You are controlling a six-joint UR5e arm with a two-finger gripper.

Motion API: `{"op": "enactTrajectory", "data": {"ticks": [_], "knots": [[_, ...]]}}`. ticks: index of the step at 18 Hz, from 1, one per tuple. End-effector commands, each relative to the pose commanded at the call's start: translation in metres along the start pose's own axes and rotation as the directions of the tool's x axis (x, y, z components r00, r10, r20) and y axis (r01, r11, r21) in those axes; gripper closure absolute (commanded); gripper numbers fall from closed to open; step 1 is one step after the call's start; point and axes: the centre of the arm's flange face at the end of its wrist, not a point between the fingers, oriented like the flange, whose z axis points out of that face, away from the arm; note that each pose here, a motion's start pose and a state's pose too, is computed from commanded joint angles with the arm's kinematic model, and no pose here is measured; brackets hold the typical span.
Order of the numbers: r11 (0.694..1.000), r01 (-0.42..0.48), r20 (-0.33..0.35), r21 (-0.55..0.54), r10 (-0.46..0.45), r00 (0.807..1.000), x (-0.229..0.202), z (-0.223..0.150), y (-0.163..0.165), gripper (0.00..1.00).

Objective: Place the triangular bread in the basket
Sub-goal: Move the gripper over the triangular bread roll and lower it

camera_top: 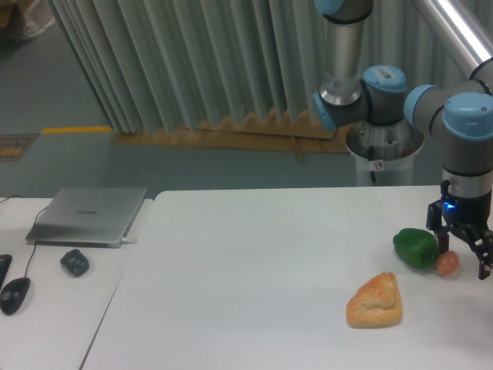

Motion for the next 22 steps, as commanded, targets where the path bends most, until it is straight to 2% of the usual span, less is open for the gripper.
{"op": "enactTrajectory", "data": {"ticks": [2, 4, 6, 10, 13, 15, 17, 19, 20, 22], "knots": [[1.000, 0.006, 0.000, -0.001, -0.006, 1.000, 0.000, 0.001, -0.001, 0.00], [0.998, 0.067, 0.009, -0.012, -0.067, 0.998, -0.005, 0.000, -0.002, 0.00], [0.994, 0.077, 0.026, -0.079, -0.075, 0.997, 0.007, 0.009, -0.018, 0.00], [0.994, 0.053, 0.014, -0.095, -0.052, 0.999, 0.020, 0.024, -0.044, 0.00], [0.986, 0.142, 0.022, -0.085, -0.140, 0.990, 0.026, 0.023, -0.056, 0.00], [0.987, 0.141, 0.023, -0.083, -0.140, 0.990, 0.031, 0.025, -0.068, 0.00], [0.977, 0.195, 0.026, -0.080, -0.194, 0.981, 0.037, 0.026, -0.078, 0.00], [0.954, 0.289, 0.024, -0.078, -0.288, 0.957, 0.050, 0.031, -0.094, 0.00], [0.948, 0.309, 0.023, -0.075, -0.308, 0.951, 0.059, 0.033, -0.104, 0.00], [0.948, 0.311, 0.022, -0.076, -0.310, 0.951, 0.067, 0.044, -0.113, 0.00]]}}
